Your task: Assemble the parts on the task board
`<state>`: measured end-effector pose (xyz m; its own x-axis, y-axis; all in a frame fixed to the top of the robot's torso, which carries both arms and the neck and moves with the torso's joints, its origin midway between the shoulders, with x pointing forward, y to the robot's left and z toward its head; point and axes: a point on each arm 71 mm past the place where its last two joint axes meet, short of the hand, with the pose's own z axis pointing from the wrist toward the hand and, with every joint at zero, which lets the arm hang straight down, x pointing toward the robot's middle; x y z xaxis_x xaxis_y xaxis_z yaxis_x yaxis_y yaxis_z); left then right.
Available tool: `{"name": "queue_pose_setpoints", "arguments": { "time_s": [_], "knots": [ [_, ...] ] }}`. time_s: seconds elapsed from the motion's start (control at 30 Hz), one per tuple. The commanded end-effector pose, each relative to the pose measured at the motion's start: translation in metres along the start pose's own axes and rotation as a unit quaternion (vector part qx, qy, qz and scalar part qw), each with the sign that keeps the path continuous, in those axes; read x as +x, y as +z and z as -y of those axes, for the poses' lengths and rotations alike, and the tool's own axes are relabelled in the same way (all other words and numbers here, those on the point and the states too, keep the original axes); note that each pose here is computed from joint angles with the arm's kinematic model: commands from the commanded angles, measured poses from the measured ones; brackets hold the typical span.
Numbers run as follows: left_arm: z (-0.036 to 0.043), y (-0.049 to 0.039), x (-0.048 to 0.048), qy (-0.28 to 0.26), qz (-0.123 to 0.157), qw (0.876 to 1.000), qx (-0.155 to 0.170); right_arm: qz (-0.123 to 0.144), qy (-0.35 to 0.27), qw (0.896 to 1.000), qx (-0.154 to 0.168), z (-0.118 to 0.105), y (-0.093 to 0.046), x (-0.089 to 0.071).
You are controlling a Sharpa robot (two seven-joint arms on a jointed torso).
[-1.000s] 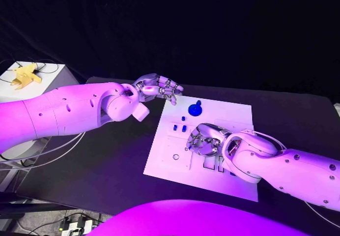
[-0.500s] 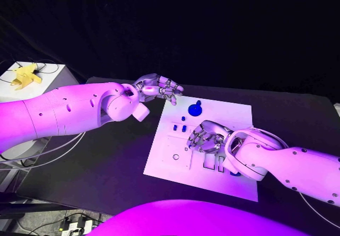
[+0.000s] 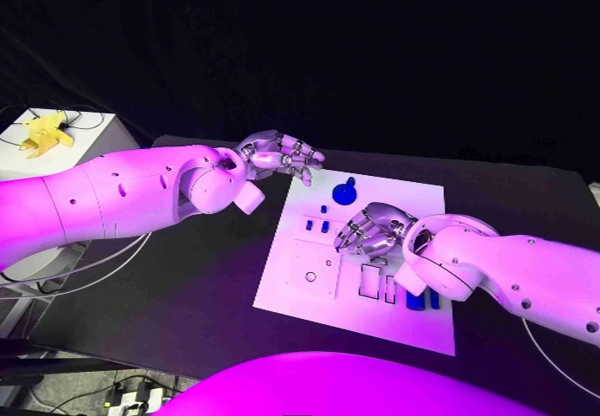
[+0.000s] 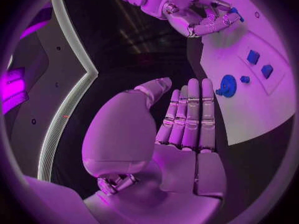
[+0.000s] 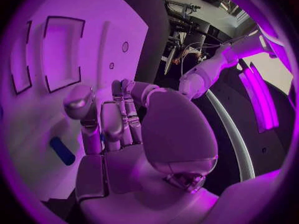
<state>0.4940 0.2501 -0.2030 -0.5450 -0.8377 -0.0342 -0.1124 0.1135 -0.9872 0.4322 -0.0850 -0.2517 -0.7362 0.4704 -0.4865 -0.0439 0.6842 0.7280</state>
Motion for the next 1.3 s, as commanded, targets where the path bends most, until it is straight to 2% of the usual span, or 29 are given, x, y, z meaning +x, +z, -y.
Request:
{"name": "queue_pose_setpoints", "arguments": {
  "time_s": [0.03, 0.13, 0.4, 0.7, 1.0, 1.3],
  "knots": [
    [0.0009, 0.0010, 0.0025, -0.001, -0.009, 1.000, 0.002, -0.060, 0.087, 0.993, 0.058, 0.007, 0.003, 0.005],
    [0.0008, 0.0011, 0.0025, 0.000, -0.009, 1.000, 0.001, -0.077, 0.123, 0.986, 0.081, 0.009, 0.005, 0.005],
    [0.0005, 0.0013, 0.0026, 0.000, -0.009, 1.000, 0.001, -0.115, 0.176, 0.971, 0.114, 0.011, 0.010, 0.005],
    [0.0005, 0.0014, 0.0030, 0.000, -0.010, 1.000, 0.001, -0.133, 0.185, 0.965, 0.127, 0.009, 0.015, 0.006],
    [0.0005, 0.0012, 0.0028, 0.000, -0.010, 1.000, 0.000, -0.123, 0.146, 0.972, 0.135, 0.008, 0.016, 0.006],
    [0.0005, 0.0017, 0.0034, 0.000, -0.011, 1.000, 0.000, -0.090, 0.109, 0.982, 0.121, 0.003, 0.017, 0.005]
  ]
}}
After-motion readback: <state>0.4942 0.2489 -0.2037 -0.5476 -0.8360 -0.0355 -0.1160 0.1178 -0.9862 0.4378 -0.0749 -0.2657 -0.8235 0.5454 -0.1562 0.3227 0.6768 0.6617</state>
